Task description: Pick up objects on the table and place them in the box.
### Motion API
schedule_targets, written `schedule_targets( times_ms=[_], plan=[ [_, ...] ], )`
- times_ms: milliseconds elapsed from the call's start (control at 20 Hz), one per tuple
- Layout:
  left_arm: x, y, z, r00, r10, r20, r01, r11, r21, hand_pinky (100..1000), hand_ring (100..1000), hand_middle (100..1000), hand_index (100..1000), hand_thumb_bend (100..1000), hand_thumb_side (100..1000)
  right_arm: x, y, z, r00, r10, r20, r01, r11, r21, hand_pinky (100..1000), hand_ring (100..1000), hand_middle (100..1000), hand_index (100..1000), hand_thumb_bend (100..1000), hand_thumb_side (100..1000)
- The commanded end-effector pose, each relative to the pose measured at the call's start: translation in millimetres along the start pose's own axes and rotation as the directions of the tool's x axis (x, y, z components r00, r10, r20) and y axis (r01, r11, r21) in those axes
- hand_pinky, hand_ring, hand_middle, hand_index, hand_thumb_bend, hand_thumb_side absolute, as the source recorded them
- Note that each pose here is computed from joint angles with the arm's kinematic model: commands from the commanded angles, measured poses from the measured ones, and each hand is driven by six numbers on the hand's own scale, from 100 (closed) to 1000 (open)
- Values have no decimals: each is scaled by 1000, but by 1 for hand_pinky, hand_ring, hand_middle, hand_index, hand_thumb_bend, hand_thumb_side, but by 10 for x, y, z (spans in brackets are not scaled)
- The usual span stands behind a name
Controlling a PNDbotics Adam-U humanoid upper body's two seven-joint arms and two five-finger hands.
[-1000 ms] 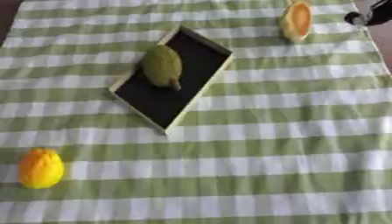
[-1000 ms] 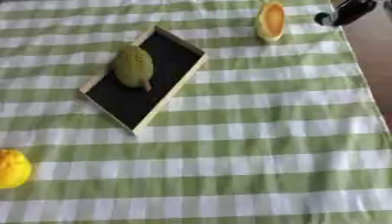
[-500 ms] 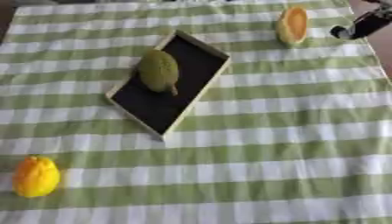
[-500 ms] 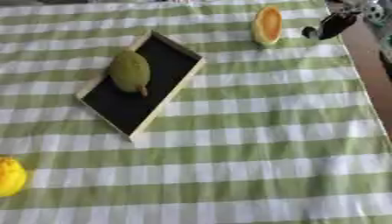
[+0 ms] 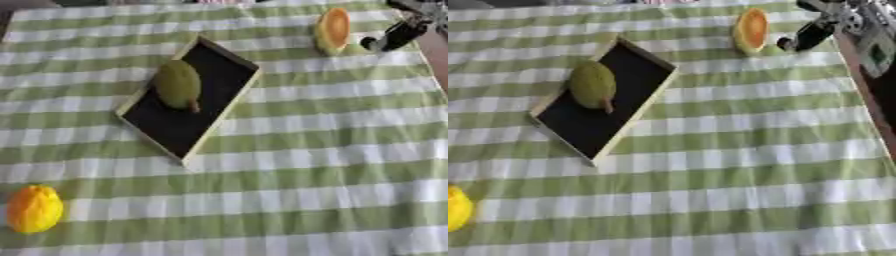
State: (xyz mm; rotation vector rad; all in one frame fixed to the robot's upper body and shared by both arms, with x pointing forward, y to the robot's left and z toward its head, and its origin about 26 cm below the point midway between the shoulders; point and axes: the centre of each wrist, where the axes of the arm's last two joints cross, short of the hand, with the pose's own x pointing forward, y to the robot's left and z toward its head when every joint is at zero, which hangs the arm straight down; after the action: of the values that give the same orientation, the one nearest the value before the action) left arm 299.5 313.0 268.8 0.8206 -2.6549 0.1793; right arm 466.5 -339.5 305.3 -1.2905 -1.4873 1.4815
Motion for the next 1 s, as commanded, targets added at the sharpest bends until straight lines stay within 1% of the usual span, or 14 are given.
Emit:
schedule_targets(
  times_ms=[50, 450, 650, 1000],
  plan=[
    [66, 24, -95, 999, 2, 40, -2, 1000, -3, 858, 774, 737, 898, 616, 506, -48, -154, 7, 999, 37, -12, -37, 999, -30, 947, 942, 901, 967, 397, 100],
    [74, 16, -110, 999, 8, 44, -7, 1000, -2, 858, 774, 735, 898, 615, 506, -59, -139, -13, 999, 43, -23, -44, 999, -30, 947, 942, 901, 964, 379, 100],
    [76, 16, -115, 999, 8, 45, -8, 1000, -1, 858, 774, 735, 898, 615, 505, -38, -150, -32, 999, 51, -9, -52, 998, -21, 946, 940, 902, 961, 355, 100],
    [82, 12, -124, 999, 11, 47, -12, 1000, 2, 858, 774, 733, 898, 614, 505, -7, -170, -59, 999, 35, 15, -35, 999, -14, 946, 941, 912, 963, 305, 100]
  ],
)
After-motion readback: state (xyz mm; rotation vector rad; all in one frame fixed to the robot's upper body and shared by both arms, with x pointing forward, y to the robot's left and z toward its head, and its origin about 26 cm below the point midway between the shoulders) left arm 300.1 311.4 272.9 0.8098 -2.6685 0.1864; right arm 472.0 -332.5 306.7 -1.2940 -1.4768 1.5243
